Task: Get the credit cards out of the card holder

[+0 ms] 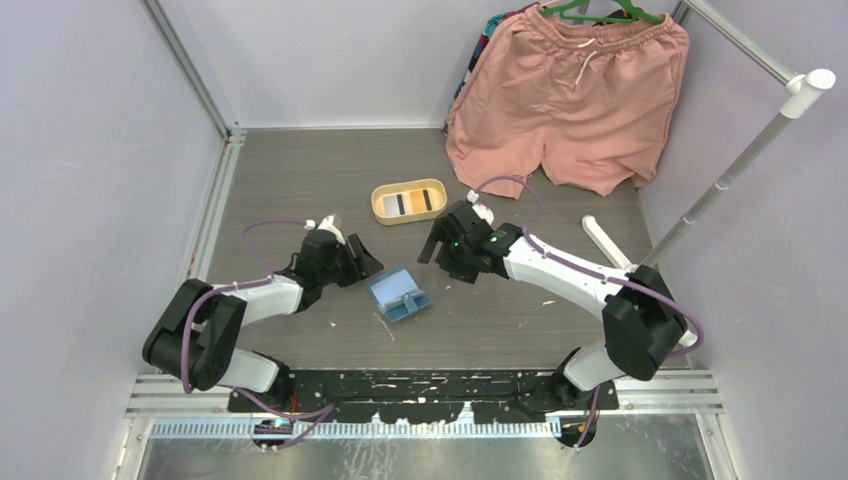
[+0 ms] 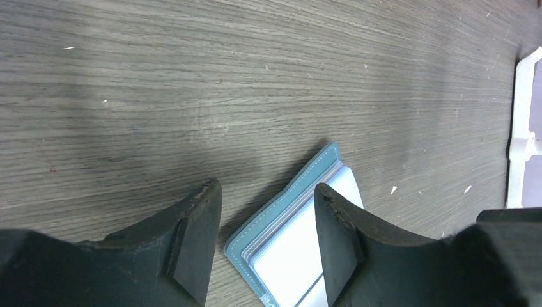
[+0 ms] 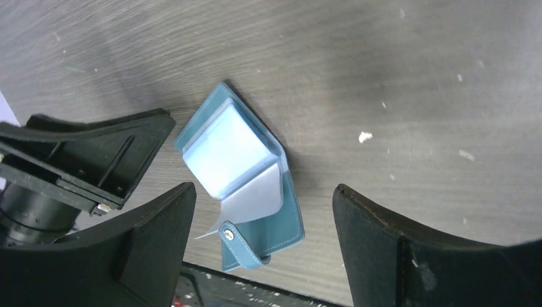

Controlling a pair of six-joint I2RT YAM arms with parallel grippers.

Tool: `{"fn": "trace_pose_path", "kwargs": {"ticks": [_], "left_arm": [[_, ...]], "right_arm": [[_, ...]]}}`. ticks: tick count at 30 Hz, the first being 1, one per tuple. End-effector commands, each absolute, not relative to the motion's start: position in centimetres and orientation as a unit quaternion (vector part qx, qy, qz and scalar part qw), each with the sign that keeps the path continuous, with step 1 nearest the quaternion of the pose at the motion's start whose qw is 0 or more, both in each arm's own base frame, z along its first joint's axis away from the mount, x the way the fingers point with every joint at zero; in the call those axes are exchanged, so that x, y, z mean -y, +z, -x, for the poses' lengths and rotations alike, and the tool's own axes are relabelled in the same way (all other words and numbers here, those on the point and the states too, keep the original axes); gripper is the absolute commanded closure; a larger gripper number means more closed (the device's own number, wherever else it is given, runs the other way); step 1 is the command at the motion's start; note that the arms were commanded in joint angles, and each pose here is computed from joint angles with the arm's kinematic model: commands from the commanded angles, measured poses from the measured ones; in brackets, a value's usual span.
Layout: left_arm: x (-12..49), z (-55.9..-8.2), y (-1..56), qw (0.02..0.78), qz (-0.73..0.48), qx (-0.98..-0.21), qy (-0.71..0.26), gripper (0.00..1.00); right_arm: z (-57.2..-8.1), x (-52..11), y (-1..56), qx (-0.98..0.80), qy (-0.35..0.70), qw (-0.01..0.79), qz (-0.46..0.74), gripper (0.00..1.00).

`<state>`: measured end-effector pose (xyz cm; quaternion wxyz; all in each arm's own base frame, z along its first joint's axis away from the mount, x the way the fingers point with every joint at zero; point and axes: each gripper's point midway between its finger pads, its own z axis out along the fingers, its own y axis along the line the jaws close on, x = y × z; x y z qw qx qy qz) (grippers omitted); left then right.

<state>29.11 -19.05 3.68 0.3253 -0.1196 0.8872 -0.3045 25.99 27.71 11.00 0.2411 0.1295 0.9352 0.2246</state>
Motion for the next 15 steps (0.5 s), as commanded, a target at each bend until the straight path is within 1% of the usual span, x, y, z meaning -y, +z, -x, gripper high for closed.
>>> {"fn": "trace_pose_path", "kwargs": {"ticks": [1,3,7,11,15], "left_arm": [[18.8,-29.1,4.3,0.339,0.123,-0.879,-0.312,0.44],[18.6,-29.1,4.4,0.342,0.129,-0.879,-0.307,0.44],[18.1,-28.9,4.5,0.340,0.138,-0.881,-0.298,0.44],[17.7,-28.5,4.5,0.332,0.136,-0.889,-0.284,0.45],[17.4,-28.0,4.8,0.333,0.132,-0.891,-0.279,0.46]], "right_arm": [[-24.8,-27.6,12.2,-0.911,0.233,0.174,-0.291,0.16],[-24.3,-28.3,12.2,-0.899,0.243,0.162,-0.328,0.16],[-23.1,-29.9,11.8,-0.889,0.236,0.161,-0.359,0.16],[-21.7,-31.4,10.8,-0.904,0.191,0.160,-0.346,0.15],[-20.7,-31.9,8.9,-0.905,0.164,0.153,-0.361,0.15]]}}
